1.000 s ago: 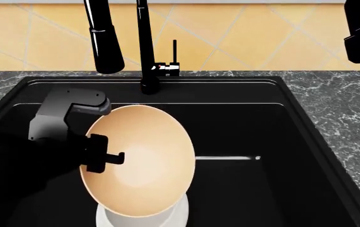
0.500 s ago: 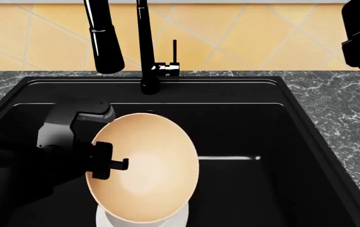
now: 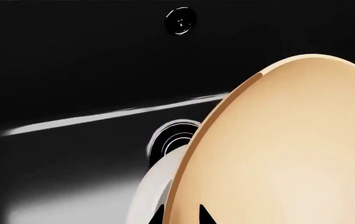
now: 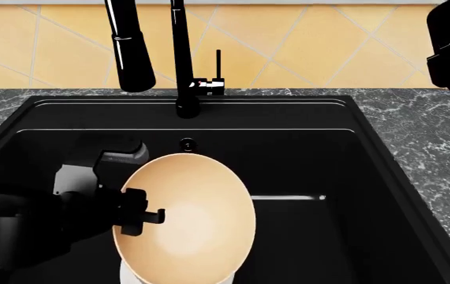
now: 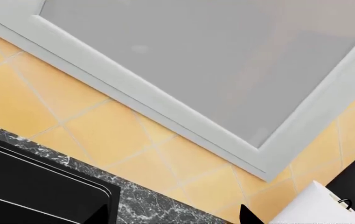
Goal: Stack the bowls in the sink.
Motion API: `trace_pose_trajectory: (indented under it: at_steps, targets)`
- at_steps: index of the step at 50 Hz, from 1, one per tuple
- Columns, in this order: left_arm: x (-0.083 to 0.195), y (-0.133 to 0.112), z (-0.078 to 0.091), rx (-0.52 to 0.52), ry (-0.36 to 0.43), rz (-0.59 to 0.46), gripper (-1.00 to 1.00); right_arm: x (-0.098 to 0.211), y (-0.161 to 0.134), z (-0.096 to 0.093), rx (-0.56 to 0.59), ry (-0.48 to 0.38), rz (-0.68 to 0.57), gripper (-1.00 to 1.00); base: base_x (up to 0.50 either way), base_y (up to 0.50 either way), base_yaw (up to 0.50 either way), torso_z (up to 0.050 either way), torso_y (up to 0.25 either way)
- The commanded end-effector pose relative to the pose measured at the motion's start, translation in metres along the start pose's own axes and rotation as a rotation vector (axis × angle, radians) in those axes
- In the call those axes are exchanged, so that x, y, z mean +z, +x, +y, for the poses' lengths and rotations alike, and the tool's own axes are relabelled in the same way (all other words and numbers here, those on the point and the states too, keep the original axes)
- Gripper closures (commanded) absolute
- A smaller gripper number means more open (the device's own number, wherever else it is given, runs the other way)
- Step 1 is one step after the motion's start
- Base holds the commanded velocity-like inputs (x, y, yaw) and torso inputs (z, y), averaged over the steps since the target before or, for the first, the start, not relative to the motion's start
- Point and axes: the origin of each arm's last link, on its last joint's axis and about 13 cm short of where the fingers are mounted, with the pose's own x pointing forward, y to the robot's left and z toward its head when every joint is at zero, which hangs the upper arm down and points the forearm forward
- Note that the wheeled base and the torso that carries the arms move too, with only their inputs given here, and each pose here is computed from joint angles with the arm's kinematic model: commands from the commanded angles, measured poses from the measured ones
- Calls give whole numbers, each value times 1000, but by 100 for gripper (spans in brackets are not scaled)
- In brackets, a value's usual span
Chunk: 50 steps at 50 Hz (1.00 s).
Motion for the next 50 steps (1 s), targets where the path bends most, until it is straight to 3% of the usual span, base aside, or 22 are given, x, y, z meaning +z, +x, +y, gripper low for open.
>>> trace_pose_trajectory:
  at_steps: [1,37,38,50]
  targets:
    - [-2,2,2,10,-21,8,100,-1,0,0,-1,1,4,-100,0,0,0,0,0]
    - [-14,14,4,27,19,77,100,-5,2,1,2,2,11,-100,0,0,0,0,0]
    - [-13,13,4,28,24,76,-100,-5,2,1,2,2,11,-100,0,0,0,0,0]
    - [-9,6,3,34,54,62,-100,-5,1,1,3,2,12,-100,0,0,0,0,0]
